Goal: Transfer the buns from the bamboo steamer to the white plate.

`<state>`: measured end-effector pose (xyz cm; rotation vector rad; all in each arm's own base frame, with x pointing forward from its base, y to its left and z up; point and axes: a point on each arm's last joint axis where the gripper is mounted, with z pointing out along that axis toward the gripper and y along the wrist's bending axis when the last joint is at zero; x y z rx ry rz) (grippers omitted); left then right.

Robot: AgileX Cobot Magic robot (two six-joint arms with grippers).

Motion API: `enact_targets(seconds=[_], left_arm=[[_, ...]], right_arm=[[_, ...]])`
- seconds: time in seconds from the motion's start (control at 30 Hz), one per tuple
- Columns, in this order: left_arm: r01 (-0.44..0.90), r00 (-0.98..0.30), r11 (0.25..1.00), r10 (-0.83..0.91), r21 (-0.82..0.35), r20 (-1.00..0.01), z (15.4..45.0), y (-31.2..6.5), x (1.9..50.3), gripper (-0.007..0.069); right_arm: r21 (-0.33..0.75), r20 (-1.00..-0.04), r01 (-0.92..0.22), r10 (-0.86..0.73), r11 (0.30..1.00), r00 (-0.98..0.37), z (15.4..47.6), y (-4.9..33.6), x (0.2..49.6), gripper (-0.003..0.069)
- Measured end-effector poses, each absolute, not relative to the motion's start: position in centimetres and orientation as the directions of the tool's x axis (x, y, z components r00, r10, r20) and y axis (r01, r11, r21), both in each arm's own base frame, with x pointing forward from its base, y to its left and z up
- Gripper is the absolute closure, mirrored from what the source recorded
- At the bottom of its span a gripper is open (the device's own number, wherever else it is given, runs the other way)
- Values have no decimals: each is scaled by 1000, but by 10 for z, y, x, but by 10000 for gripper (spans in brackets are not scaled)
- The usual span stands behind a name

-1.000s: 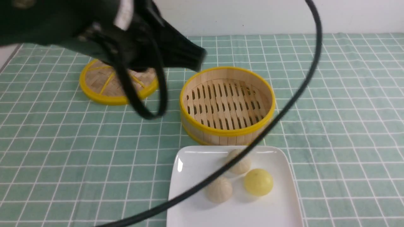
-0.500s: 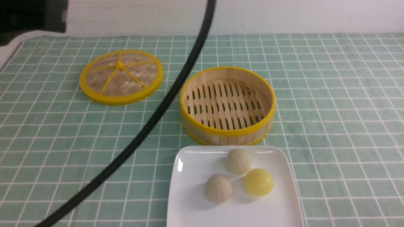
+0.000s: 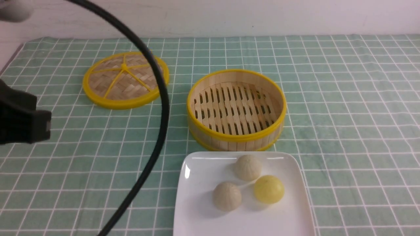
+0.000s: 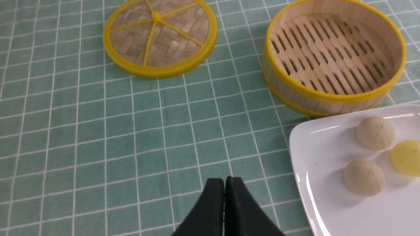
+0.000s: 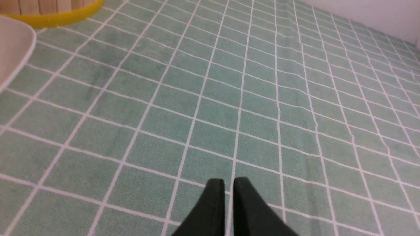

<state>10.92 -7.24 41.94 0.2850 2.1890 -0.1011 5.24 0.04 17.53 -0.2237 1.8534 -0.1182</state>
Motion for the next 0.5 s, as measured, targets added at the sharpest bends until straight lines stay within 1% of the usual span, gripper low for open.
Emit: enact_targets(seconds=[0.13,0.17,0.23,0.37,0.43,0.5], left_arm=[[228,-582,973,157,25,-798,416,-75,111,603],[228,-582,973,157,25,-798,416,-75,111,603],[223,-585,975,148,18,-797,416,-75,111,603],[230,-603,973,139,-3,-786,414,-76,110,603],[242,-627,970,137,-25,-767,408,-77,106,603],[255,-665,966,149,-35,-732,395,-77,103,603]], right_arm=[[-69,-954,-61,-83,996,-287,175,1,52,579],[-68,-954,-61,-83,996,-287,175,1,52,578],[-34,-954,-50,-47,998,-297,175,1,52,575],[-29,-953,-44,-41,999,-302,174,0,52,576],[-32,-953,-44,-44,999,-301,174,0,52,576],[-34,-953,-43,-46,998,-301,174,0,52,573]])
